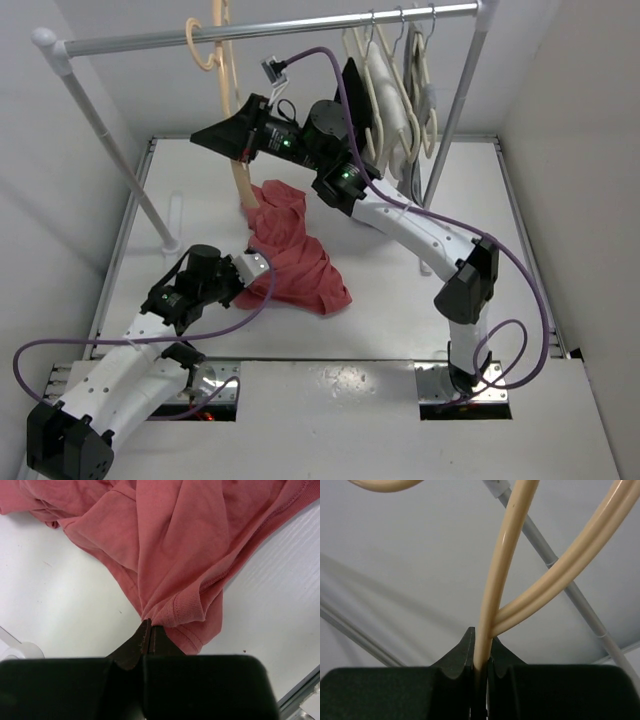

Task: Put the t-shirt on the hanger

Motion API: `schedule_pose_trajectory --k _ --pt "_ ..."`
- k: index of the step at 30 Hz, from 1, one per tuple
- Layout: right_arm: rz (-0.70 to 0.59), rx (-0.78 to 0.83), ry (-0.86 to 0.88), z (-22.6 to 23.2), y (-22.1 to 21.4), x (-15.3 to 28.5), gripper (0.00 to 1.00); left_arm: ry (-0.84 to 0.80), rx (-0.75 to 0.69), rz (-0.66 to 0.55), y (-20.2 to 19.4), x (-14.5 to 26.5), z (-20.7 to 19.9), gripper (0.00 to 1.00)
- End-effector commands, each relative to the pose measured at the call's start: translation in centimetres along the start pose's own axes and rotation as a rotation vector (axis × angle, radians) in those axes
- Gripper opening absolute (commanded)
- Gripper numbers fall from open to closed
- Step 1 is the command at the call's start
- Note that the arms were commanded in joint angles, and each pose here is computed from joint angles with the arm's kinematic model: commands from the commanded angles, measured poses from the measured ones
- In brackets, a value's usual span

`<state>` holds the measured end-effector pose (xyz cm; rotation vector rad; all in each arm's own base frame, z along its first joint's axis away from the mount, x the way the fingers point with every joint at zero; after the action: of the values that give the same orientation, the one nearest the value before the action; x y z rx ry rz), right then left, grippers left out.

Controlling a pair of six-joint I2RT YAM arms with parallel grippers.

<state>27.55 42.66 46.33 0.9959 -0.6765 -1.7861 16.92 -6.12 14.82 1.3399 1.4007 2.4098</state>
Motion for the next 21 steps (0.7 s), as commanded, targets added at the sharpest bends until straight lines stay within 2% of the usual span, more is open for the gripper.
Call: schedule_pose_trajectory --k 1,6,10,11,12,14,17,21 --pt "-0.079 0.115 0.137 4.0 3.3 1.1 0.0 0.021 0.015 -0.033 0.4 0.0 0.3 0.0" --pt "-0.045 0.121 0.151 4.0 2.8 1.3 0.0 0.021 0.015 -0.033 0.4 0.0 0.3 0.0" --pt "0.112 0.102 0.129 3.4 0.0 3.4 0.0 0.031 0.019 -0.039 0.4 0.2 0.4 0.0" --pt "0.177 0.094 0.094 2.1 -2.1 4.4 0.0 0.031 0.019 -0.039 0.4 0.2 0.4 0.0" --pt "0.196 0.105 0.095 3.0 -2.0 5.6 0.0 0.031 0.019 -0.039 0.4 0.2 0.4 0.0" --pt "0.309 0.084 0.026 1.4 -4.7 7.9 0.0 0.031 0.019 -0.039 0.4 0.2 0.4 0.04" --pt "0.412 0.067 -0.011 1.6 -6.1 11.0 0.0 0.023 -0.008 -0.043 0.4 0.2 0.5 0.22" --pt "0.479 0.072 -0.012 2.5 -7.0 14.1 0.0 0.013 -0.097 -0.048 0.6 0.2 0.7 0.55"
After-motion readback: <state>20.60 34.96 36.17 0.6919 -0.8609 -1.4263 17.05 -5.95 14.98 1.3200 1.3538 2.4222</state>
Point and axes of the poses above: each gripper's point midway between its finger pads, its own x axis back along the fingers, its own z axis along the line the jaws close on, y = z × x, the point moved 8 cm from there along x, back along the fingers, and after that the axes turned 7 degrees about x, right-handed, at the moved point
